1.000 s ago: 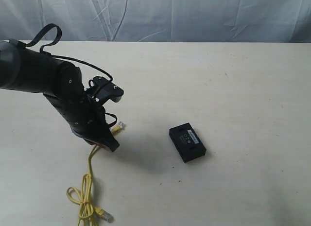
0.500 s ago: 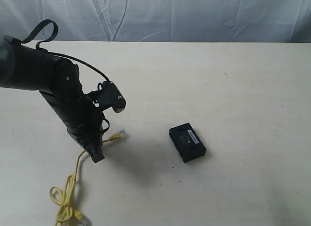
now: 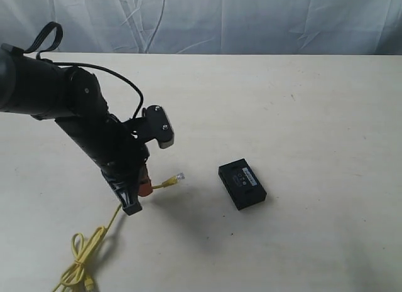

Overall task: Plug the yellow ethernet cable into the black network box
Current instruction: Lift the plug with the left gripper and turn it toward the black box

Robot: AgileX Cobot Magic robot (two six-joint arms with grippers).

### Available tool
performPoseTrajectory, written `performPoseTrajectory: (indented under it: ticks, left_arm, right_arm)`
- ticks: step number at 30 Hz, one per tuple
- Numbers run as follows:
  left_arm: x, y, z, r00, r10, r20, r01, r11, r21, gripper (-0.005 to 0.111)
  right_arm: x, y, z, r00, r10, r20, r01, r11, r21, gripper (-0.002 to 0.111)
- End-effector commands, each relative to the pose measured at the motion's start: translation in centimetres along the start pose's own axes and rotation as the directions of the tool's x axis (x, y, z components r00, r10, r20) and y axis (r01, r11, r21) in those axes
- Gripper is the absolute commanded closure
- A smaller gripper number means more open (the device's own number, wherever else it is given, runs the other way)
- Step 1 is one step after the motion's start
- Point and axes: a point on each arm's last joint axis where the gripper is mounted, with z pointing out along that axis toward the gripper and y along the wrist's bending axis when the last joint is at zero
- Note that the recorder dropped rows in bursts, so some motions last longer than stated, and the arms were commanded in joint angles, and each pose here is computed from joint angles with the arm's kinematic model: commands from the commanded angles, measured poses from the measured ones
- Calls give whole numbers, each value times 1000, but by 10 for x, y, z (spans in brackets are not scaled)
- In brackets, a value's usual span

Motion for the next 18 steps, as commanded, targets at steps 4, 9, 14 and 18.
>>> performPoseTrajectory:
  ticks: [4, 9, 14, 18]
  left_arm:
    - [-2, -2, -1, 1000, -2, 26, 3, 1000, -5, 107]
    - [-2, -2, -1, 1000, -4, 23, 4, 1000, 0, 107]
    - [-2, -2, -1, 1000, -4, 25, 4, 1000, -3, 107]
    - [-2, -2, -1, 1000, -4, 25, 4, 1000, -3, 107]
  right_arm:
    - [0, 0, 0, 1000, -3, 12, 3, 1000, -1, 108]
    - [-3, 0, 0, 999, -5, 51, 5, 1000, -4, 108]
    - [-27, 2, -4, 951, -4, 309, 10, 1000, -18, 108]
    - [-44, 3, -12, 865, 2, 501, 15, 999, -30, 108]
